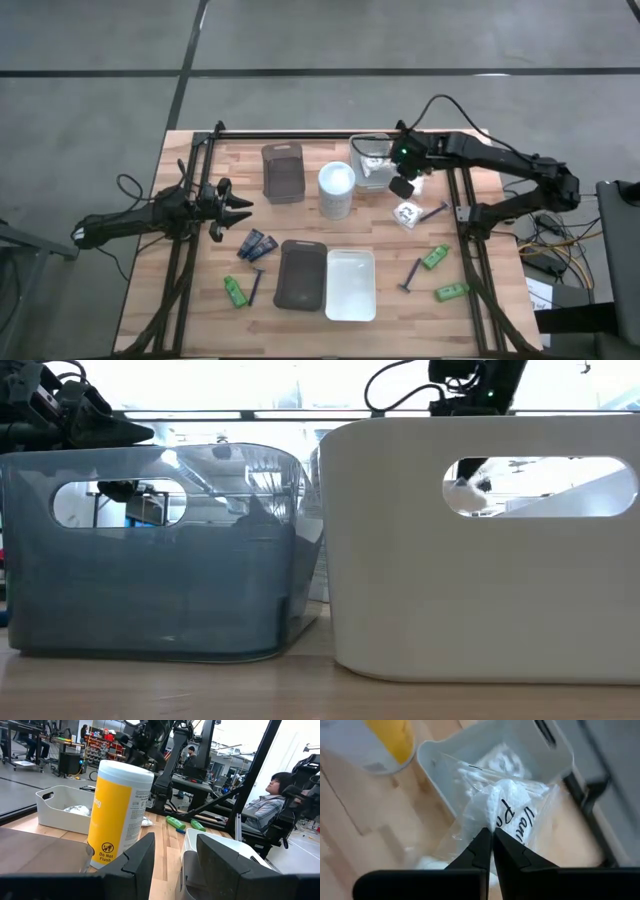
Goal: Pick & Place Travel size toiletries
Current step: Put the white cotton pack into the gray bin
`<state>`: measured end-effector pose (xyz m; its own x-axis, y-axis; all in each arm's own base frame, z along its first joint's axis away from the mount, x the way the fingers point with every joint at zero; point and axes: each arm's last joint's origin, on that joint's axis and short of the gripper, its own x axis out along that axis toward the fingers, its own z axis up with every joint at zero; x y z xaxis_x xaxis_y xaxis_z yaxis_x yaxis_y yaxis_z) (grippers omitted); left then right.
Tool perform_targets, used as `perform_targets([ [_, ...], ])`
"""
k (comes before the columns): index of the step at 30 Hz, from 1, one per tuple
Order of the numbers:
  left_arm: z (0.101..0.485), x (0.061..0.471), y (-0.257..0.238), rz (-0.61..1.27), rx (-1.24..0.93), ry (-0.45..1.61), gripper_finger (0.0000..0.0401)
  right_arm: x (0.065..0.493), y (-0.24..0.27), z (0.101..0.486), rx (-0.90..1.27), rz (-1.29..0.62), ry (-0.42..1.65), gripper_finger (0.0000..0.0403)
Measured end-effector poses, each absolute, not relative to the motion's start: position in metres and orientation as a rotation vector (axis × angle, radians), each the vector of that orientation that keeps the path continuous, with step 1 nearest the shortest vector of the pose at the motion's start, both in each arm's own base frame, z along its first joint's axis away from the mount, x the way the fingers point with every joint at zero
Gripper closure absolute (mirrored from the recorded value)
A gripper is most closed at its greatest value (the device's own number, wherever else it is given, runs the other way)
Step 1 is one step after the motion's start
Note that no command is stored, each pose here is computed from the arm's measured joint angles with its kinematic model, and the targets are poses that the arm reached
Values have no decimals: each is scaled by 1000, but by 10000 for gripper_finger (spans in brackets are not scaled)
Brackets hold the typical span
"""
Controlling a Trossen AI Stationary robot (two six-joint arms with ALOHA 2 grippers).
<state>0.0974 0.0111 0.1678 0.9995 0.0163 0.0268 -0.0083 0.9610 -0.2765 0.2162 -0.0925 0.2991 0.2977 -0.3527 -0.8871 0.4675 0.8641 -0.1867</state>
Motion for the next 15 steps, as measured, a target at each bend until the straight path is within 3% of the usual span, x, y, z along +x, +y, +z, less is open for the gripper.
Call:
perform_targets([
  [9,168,97,11,12,-280,-29,250,242,-113,283,-483,-162,1221,391],
  [15,168,97,11,12,-280,-29,250,253,-135,268,-599,-106,1251,390],
])
